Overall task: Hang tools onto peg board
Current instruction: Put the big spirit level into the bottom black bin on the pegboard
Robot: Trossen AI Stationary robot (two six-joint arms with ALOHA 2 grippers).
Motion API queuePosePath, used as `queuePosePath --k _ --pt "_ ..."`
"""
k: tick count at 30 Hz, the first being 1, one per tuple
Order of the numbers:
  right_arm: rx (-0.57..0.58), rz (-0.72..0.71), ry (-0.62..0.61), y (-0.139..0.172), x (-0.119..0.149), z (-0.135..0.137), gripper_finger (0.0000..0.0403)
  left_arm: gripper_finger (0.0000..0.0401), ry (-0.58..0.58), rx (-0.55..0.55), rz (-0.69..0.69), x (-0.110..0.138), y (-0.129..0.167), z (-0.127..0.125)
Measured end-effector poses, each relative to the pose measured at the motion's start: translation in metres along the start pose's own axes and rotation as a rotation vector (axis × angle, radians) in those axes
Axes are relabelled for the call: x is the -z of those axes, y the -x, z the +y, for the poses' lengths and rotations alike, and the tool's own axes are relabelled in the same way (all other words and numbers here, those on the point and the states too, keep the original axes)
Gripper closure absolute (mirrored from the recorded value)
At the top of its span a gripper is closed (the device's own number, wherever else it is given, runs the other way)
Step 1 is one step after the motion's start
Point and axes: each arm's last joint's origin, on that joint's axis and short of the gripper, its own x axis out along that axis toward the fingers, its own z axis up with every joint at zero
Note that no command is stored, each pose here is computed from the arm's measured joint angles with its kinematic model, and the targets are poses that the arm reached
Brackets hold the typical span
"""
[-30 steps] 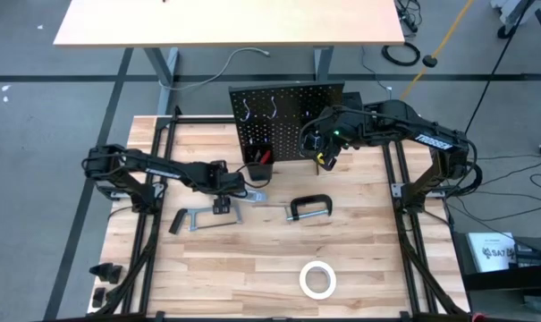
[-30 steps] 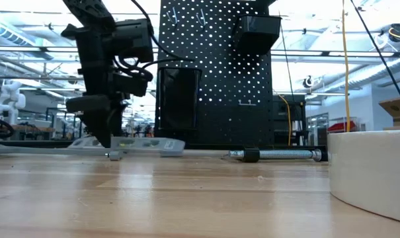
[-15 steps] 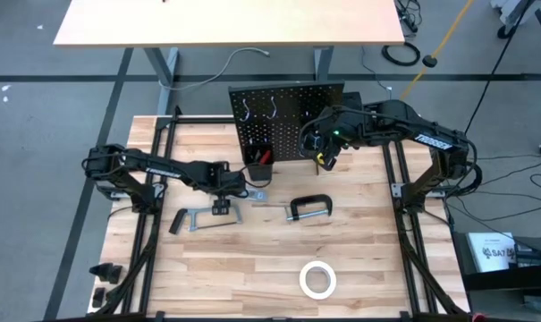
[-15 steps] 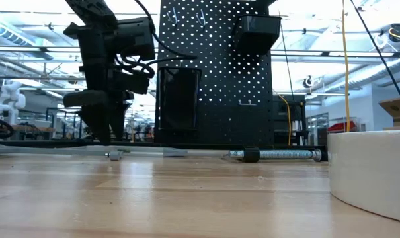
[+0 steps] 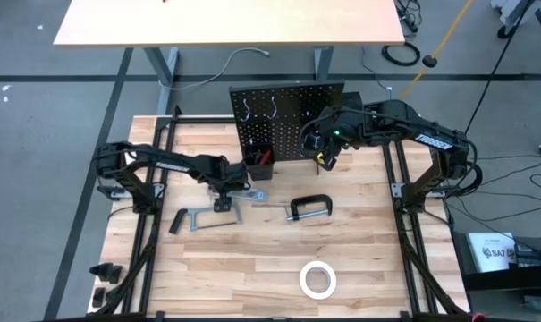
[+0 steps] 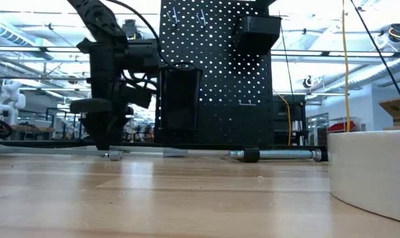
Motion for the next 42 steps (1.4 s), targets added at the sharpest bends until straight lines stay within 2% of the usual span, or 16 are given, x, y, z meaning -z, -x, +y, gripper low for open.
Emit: queuePosePath --k 3,6,13,21,29,42 --pt "0.0 0.0 0.003 0.0 0.0 0.0 0.027 0.0091 -0.021 0.006 0.02 0.0 -0.005 0.0" --pt "0.0 0.0 0.004 0.0 0.0 0.0 0.027 0.0112 -0.023 0.009 0.023 0.0 -0.006 0.0" --pt "0.0 0.0 0.003 0.0 0.0 0.0 0.027 0.0232 -0.024 0.038 0.026 0.0 -0.006 -0.002" --pt "0.0 0.0 -0.008 0.0 0.0 0.0 0.027 0.0235 -0.014 0.027 0.024 0.001 -0.004 -0.006" --pt "0.001 0.002 -0.017 0.0 0.0 0.0 0.027 0.0235 -0.011 -0.01 -0.012 0.007 0.016 -0.011" --pt "0.006 0.017 -0.035 0.0 0.002 -0.001 0.027 0.0235 -0.006 -0.028 0.02 0.021 0.039 -0.029"
